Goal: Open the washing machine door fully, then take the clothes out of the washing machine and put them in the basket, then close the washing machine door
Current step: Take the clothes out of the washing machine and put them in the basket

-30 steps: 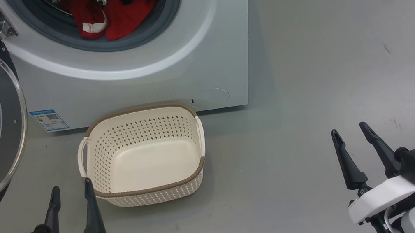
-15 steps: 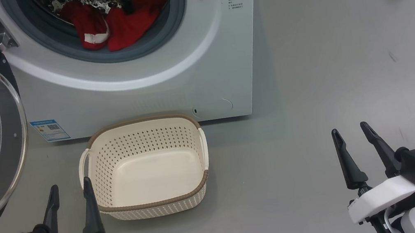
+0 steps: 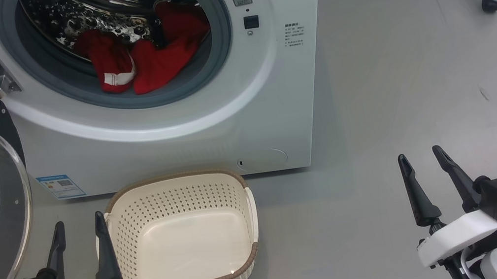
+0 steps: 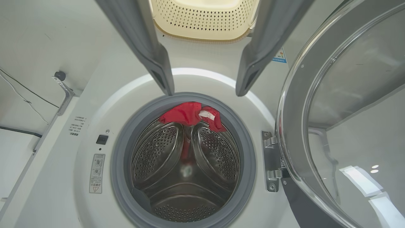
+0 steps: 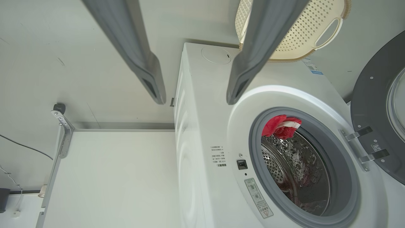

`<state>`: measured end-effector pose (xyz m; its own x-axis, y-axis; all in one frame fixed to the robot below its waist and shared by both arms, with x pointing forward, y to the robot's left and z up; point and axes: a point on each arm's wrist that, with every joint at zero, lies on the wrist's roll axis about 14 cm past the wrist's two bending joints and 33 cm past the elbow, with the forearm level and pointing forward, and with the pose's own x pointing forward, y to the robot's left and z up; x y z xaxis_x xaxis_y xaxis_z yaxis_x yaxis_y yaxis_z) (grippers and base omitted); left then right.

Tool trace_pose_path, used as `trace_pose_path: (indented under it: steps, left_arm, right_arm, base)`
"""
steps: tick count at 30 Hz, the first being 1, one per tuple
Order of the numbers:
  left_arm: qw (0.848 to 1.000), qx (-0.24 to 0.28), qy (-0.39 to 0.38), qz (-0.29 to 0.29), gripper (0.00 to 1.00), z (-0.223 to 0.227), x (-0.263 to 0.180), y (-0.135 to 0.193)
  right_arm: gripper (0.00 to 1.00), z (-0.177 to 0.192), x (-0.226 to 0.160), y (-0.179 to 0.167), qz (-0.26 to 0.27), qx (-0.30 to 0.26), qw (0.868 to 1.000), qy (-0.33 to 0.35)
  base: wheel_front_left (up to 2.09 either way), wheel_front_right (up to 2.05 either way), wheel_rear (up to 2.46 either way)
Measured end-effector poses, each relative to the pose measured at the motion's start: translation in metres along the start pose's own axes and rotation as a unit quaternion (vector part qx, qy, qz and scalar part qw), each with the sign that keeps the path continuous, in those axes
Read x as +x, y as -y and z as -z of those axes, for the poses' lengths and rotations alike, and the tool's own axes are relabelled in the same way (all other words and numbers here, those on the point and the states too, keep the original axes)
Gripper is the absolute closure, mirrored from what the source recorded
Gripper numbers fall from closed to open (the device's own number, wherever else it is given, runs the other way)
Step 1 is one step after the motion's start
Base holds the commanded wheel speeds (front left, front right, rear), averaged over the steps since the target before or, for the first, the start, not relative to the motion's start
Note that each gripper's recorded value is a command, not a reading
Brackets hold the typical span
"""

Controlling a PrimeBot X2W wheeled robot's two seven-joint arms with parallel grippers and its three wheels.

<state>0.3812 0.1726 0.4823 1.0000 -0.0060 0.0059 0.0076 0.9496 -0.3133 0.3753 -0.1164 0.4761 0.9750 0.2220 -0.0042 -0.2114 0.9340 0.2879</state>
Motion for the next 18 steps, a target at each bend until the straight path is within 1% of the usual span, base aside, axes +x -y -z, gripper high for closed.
trace_pose_path:
  steps: [8,18]
  left_arm:
    - [1.0,0.007,-0.006,0.01,0.0,0.004,0.0,0.006]
    - [1.0,0.009,-0.009,0.02,0.0,0.006,-0.001,0.012]
  right_arm:
    - [0.0,0.001,0.0,0.0,-0.001,0.0,1.0,-0.001]
    - [0.0,0.0,-0.002,0.0,0.001,0.0,1.0,0.0]
  base:
    - [1.17,-1.17,0.0]
    - [0.75,-0.75,0.0]
